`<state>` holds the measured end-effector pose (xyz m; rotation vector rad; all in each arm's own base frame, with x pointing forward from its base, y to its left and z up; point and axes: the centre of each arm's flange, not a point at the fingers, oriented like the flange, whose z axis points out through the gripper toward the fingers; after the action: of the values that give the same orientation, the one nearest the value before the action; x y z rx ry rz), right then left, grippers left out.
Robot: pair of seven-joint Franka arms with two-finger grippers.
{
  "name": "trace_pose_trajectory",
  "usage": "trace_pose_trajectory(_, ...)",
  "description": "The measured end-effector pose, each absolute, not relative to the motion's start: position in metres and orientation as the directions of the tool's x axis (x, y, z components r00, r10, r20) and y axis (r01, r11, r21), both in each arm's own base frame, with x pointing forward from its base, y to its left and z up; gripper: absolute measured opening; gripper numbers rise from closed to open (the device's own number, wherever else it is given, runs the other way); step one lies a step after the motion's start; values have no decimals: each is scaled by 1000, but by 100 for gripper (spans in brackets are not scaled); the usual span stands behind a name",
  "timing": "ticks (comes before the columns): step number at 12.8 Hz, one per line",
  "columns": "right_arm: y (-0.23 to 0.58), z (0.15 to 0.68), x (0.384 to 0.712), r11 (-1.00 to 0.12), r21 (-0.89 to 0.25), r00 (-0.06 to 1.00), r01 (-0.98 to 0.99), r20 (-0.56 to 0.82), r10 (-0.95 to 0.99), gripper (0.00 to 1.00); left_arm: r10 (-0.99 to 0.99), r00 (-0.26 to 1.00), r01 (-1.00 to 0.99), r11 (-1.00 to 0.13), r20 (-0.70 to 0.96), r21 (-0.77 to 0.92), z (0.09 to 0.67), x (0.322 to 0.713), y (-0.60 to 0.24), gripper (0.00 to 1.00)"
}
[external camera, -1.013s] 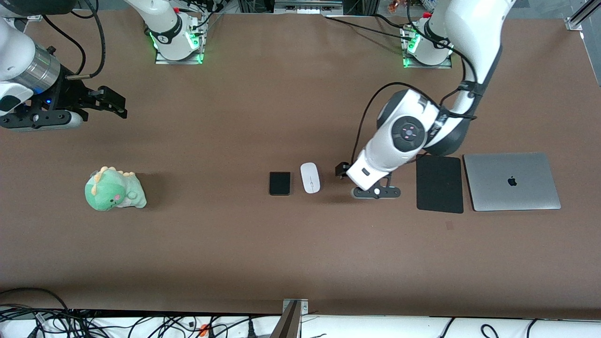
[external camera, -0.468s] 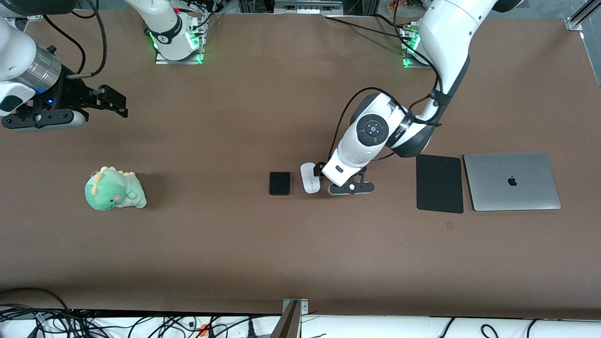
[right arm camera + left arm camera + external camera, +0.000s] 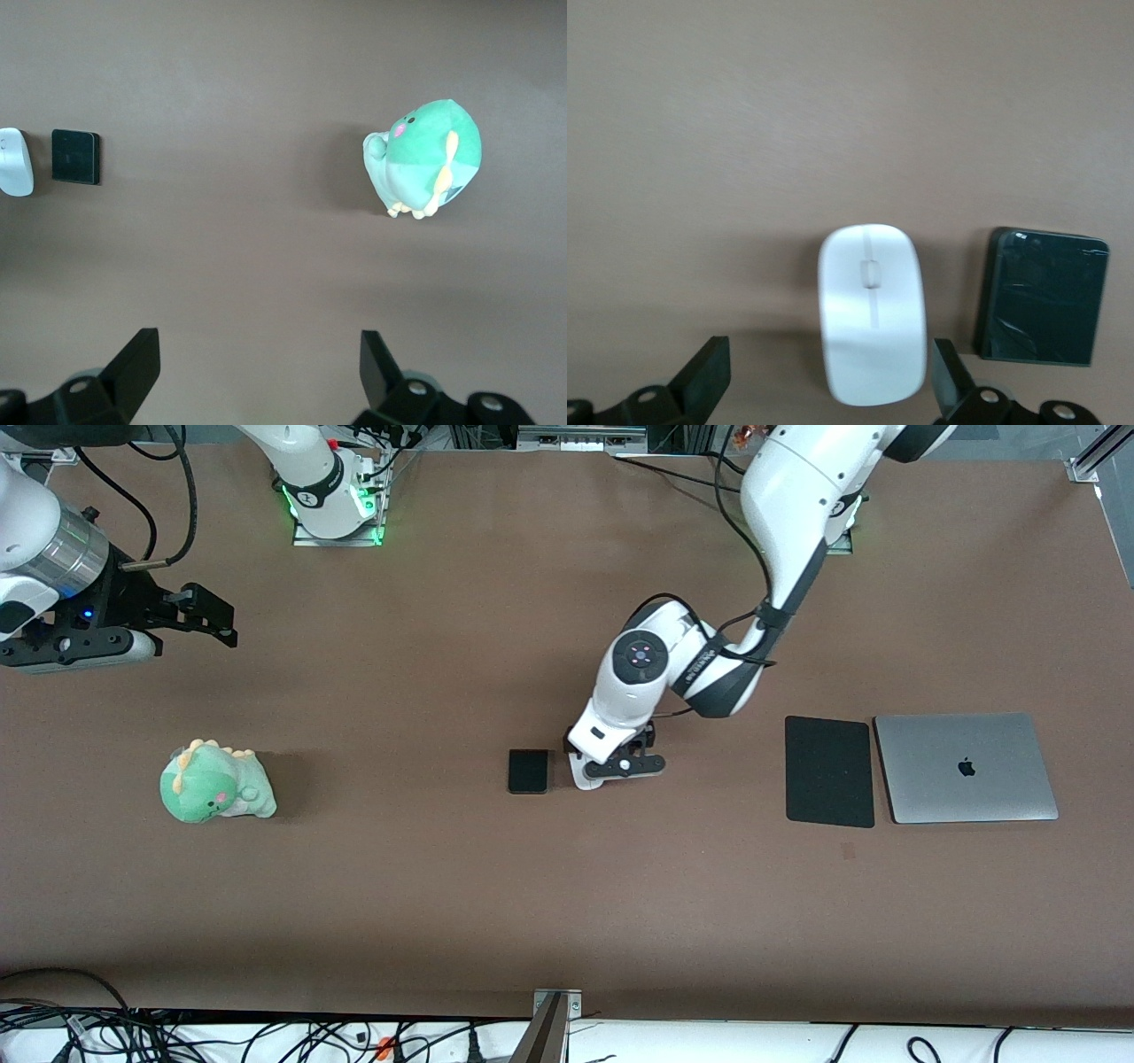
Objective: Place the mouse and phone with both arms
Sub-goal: 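Lower the left gripper and grasp the white mouse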
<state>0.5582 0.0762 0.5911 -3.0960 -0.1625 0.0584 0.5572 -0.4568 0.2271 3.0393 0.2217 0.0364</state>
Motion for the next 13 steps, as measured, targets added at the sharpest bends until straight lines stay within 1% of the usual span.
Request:
trace_pose_trajectory(4,83,582,560,-992,-43,991,119,-60,121,100,126,990,122,-990,69,67,198,559,-474,100)
trace_pose_trajectory(8,84,571,563,-991,-43,988,125,-87,129,100,122,989,115,-990,88,79,171,549,-487,100)
trace_pose_trajectory(10,85,559,567,-990,-45,985,132,-110,136,100,107,988,100,-993,109,63,167,547,-489,100)
trace_pose_trajectory(11,88,550,571,-989,-46,982,138,-123,143,100,98,988,91,-994,123,55,169,549,-488,90)
trace_pose_trajectory(13,107,533,576,-985,-49,975,167,-137,173,100,98,986,92,-994,136,50,172,555,-485,67)
